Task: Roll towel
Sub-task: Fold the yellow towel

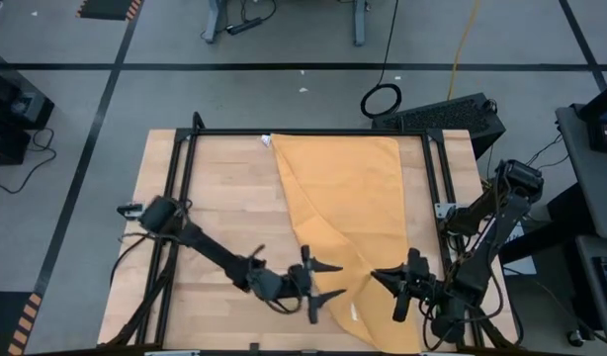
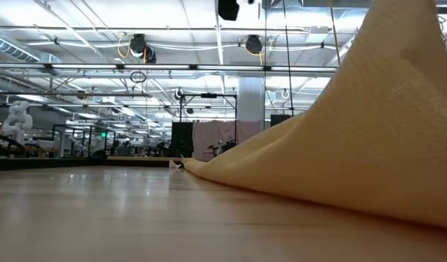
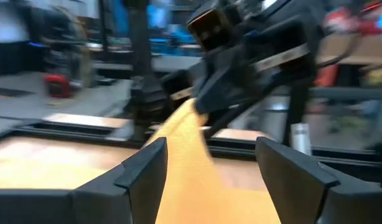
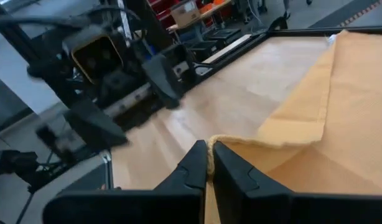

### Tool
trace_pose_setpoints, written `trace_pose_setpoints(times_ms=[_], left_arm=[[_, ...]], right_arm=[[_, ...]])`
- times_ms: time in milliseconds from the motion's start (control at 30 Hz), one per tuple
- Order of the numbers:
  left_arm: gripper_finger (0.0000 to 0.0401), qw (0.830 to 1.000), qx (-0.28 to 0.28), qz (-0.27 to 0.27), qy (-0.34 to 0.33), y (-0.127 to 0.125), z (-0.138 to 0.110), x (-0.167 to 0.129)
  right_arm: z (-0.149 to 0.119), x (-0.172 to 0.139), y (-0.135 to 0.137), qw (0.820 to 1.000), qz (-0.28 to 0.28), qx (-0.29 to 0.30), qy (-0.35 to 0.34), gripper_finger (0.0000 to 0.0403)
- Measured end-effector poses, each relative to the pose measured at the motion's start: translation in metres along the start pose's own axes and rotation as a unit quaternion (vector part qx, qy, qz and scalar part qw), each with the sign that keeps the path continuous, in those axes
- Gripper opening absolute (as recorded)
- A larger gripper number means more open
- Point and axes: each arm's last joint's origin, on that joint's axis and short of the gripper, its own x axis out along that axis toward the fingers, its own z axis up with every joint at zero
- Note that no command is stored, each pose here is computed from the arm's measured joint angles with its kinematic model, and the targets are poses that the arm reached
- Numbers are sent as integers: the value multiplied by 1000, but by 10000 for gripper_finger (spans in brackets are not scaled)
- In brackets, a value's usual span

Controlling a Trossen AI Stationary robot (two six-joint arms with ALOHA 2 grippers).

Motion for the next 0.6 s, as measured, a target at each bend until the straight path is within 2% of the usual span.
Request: trace_pose_setpoints(times_ms=[100, 200, 300, 467, 600], left_arm=[[248, 999, 16, 45, 1, -12, -9, 15], [248, 998, 19, 62, -8, -21, -10, 26], [248, 995, 52, 89, 4, -25, -11, 27], [248, 994, 74, 65, 42, -27, 6, 19], [248, 981, 138, 71, 117, -19, 12, 12]], right_arm=[[-2, 1, 2, 1000, 3, 11, 0, 8], [-4, 1, 4, 1000, 7, 9, 6, 8], [-7, -1, 4, 999, 15, 0, 31, 8], [-13, -10, 6, 997, 36, 12, 74, 8], [-17, -21, 7, 992, 55, 27, 110, 6]])
